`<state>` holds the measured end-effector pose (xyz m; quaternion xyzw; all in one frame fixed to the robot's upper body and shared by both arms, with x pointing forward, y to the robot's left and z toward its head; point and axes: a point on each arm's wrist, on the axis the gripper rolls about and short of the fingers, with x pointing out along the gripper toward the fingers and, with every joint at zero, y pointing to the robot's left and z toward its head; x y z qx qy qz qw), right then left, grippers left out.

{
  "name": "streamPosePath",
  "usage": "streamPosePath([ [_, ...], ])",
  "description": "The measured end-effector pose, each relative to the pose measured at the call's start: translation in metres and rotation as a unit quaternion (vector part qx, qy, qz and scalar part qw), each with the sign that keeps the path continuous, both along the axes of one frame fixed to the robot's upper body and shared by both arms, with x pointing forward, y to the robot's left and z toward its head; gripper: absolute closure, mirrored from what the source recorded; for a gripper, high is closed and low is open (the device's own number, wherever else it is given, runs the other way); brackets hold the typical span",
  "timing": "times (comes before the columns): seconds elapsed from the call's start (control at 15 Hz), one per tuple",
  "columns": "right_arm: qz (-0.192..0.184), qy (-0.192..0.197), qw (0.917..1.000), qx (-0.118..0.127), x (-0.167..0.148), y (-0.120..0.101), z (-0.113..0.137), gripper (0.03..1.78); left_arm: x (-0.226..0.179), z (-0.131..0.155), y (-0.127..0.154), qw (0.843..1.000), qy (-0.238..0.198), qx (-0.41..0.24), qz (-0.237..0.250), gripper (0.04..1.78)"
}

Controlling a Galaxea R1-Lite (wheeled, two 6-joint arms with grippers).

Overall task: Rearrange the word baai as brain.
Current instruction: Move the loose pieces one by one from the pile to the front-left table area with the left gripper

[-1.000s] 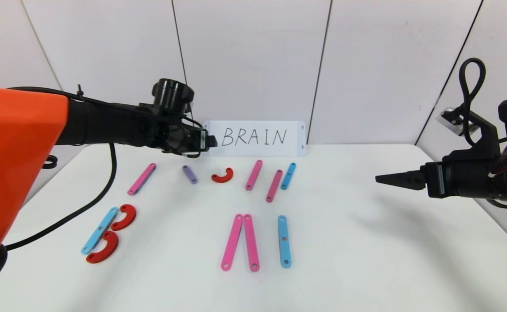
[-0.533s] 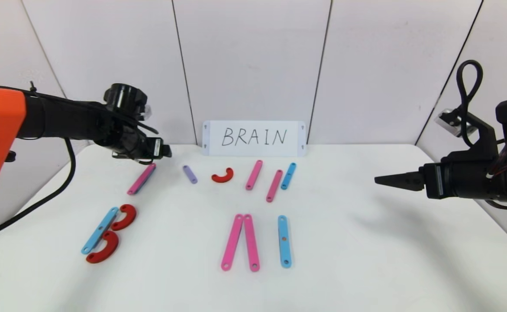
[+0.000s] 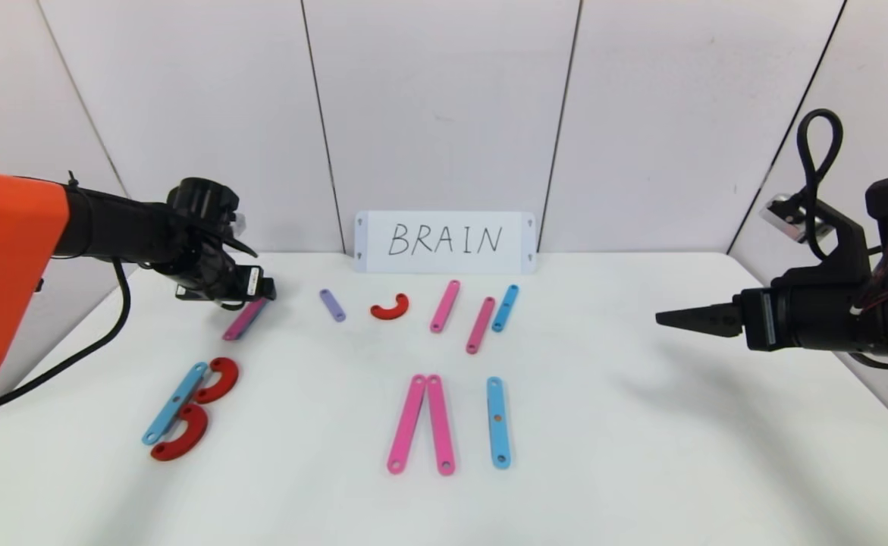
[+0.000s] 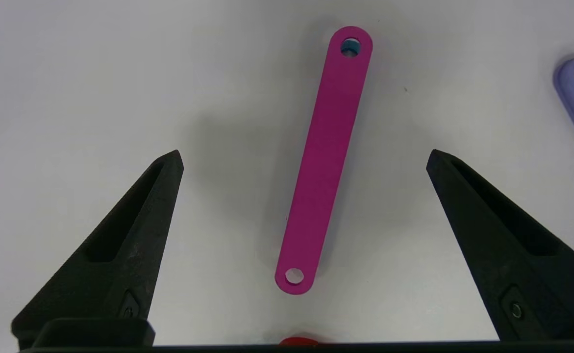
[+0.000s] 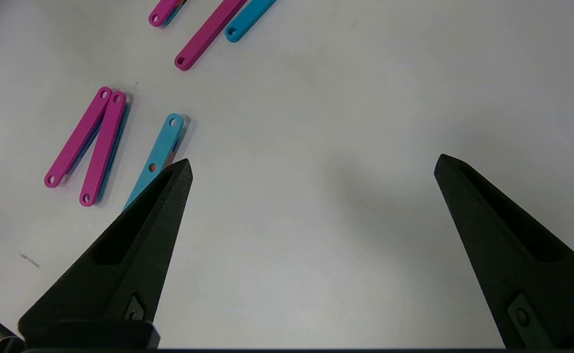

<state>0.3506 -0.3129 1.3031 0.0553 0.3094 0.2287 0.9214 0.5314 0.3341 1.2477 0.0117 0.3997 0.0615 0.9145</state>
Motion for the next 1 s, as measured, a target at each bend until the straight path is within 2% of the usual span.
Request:
streamPosePath([
  [0.27, 0.0, 0.001, 1.0, -0.001, 0.0, 0.0, -0.001, 0.08, 0.008, -0.02, 0.004, 1.0, 0.017, -0.003, 0.005, 0.11],
  [0.4, 0.001, 0.002, 1.0, -0.001, 0.001, 0.0, -0.001, 0.08, 0.009, -0.023, 0.004, 1.0, 0.02, -0.004, 0.006, 0.23],
  [0.53, 0.001, 0.002, 1.0, -0.001, 0.001, 0.0, -0.002, 0.08, 0.01, -0.025, 0.004, 1.0, 0.021, -0.006, 0.005, 0.45],
  [0.87, 0.001, 0.002, 1.0, -0.002, 0.001, 0.0, -0.002, 0.08, 0.009, -0.027, 0.003, 1.0, 0.027, -0.007, 0.004, 1.32],
  [1.0, 0.002, 0.002, 1.0, -0.002, 0.001, 0.001, -0.002, 0.08, 0.009, -0.028, 0.003, 1.0, 0.028, -0.007, 0.004, 1.51],
])
